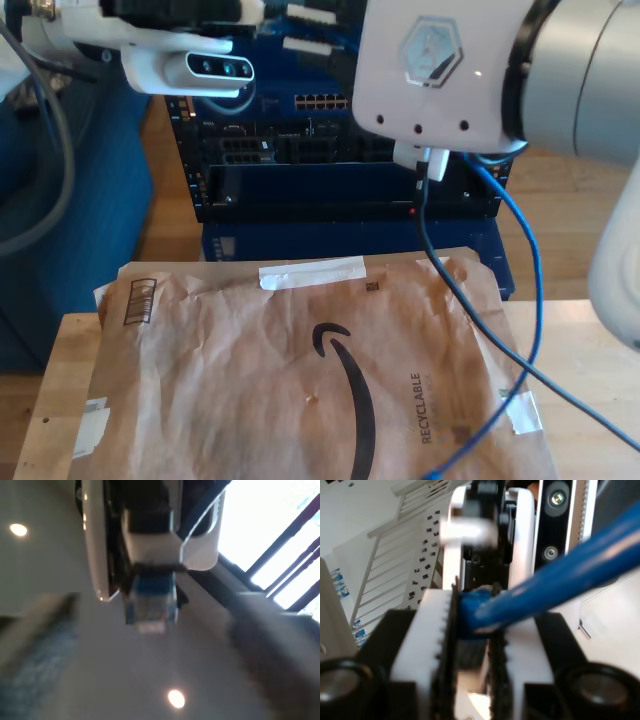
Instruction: Grab the cable and plug it in
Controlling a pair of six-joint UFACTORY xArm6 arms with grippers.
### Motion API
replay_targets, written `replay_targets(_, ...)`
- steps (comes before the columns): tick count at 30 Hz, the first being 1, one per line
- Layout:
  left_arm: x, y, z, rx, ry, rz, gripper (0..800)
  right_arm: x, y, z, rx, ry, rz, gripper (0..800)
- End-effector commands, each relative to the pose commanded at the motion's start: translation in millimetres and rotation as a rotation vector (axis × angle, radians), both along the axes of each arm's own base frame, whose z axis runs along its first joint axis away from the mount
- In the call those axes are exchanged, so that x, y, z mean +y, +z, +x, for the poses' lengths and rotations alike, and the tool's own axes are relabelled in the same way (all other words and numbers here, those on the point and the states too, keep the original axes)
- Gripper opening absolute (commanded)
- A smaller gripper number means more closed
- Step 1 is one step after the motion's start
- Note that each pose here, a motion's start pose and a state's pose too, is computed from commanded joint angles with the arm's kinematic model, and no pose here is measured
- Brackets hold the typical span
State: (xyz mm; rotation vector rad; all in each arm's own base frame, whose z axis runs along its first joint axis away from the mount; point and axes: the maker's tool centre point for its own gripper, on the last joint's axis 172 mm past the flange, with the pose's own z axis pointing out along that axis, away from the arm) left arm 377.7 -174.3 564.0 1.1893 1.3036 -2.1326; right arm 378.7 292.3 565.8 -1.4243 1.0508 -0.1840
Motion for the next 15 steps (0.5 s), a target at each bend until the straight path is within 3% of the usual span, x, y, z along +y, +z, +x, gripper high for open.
replay_targets(1, 0, 0, 1, 0.000, 0.002, 0.003, 579, 0, 0, 0, 0.002, -0.002, 0.004, 2)
replay_targets(3, 0, 0, 2, -0.006, 0.012, 0.005, 766, 0, 1, 0, 0.001, -0.003, 0.004, 2)
replay_targets(4, 0, 2, 1, -0.013, 0.016, 0.009, 795, -1, 0, 1, 0.003, -0.004, 0.003, 2)
replay_targets(7, -1, 2, 1, -0.028, 0.040, 0.039, 798, -2, -9, 3, 0.009, -0.010, -0.007, 1)
replay_targets(10, 9, -42, 19, 0.003, 0.114, 0.209, 798, -6, -18, 8, 0.017, -0.023, -0.021, 1)
replay_targets(12, 21, -76, 31, 0.021, 0.167, 0.336, 799, -28, -27, 24, 0.007, -0.093, -0.021, 2)
replay_targets(15, 36, -108, 34, 0.010, 0.191, 0.442, 799, -54, -41, 39, -0.014, -0.180, -0.026, 2)
